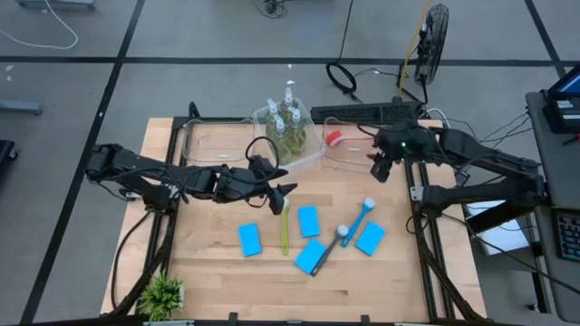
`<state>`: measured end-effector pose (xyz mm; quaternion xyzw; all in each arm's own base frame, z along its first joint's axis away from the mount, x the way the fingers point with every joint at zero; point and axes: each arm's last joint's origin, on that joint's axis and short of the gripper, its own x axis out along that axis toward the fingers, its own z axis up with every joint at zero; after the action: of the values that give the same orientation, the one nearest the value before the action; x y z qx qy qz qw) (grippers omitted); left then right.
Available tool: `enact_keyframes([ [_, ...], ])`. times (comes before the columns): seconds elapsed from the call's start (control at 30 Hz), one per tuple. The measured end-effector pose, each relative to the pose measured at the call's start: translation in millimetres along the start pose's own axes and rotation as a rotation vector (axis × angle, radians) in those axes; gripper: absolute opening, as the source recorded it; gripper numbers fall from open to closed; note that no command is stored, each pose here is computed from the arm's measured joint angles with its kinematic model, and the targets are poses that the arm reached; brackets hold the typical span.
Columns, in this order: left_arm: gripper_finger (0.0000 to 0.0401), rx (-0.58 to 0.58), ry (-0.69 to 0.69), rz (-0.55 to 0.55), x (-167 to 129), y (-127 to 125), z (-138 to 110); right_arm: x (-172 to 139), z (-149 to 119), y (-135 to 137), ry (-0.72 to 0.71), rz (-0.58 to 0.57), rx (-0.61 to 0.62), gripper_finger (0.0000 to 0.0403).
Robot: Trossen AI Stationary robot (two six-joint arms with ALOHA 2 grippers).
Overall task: Pick & Place Kitchen Sink Supplies
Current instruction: Put the green toilet brush into the right transparent bin
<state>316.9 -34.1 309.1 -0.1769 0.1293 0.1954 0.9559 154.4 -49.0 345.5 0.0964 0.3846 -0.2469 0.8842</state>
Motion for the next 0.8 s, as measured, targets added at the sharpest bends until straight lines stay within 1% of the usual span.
enact_keyframes([
  [0.1, 0.0253, 0.006, 0.01, -0.003, -1, -1, -1, -5, -4, 8, 0.017, 0.091, 0.044, 0.0169],
  [0.23, 0.0253, 0.016, 0.042, -0.002, -3, -3, -6, -11, -10, 18, 0.052, 0.186, 0.049, 0.0171],
  [0.37, 0.0253, 0.015, 0.062, -0.016, -6, -9, -11, -17, -19, 26, 0.11, 0.275, 0.021, 0.0171],
  [0.43, 0.0253, 0.025, 0.072, -0.025, -8, -12, -13, -20, -24, 30, 0.118, 0.322, -0.007, 0.017],
  [0.5, 0.0253, 0.031, 0.079, -0.034, -10, -14, -15, -21, -33, 31, 0.114, 0.346, -0.046, 0.0168],
  [0.6, 0.0253, 0.036, 0.083, -0.047, -12, -18, -17, -22, -44, 32, 0.045, 0.4, -0.069, 0.0165],
  [0.8, 0.0253, 0.003, 0.086, -0.06, -15, -22, -19, -21, -71, 26, -0.151, 0.505, -0.029, 0.0167],
])
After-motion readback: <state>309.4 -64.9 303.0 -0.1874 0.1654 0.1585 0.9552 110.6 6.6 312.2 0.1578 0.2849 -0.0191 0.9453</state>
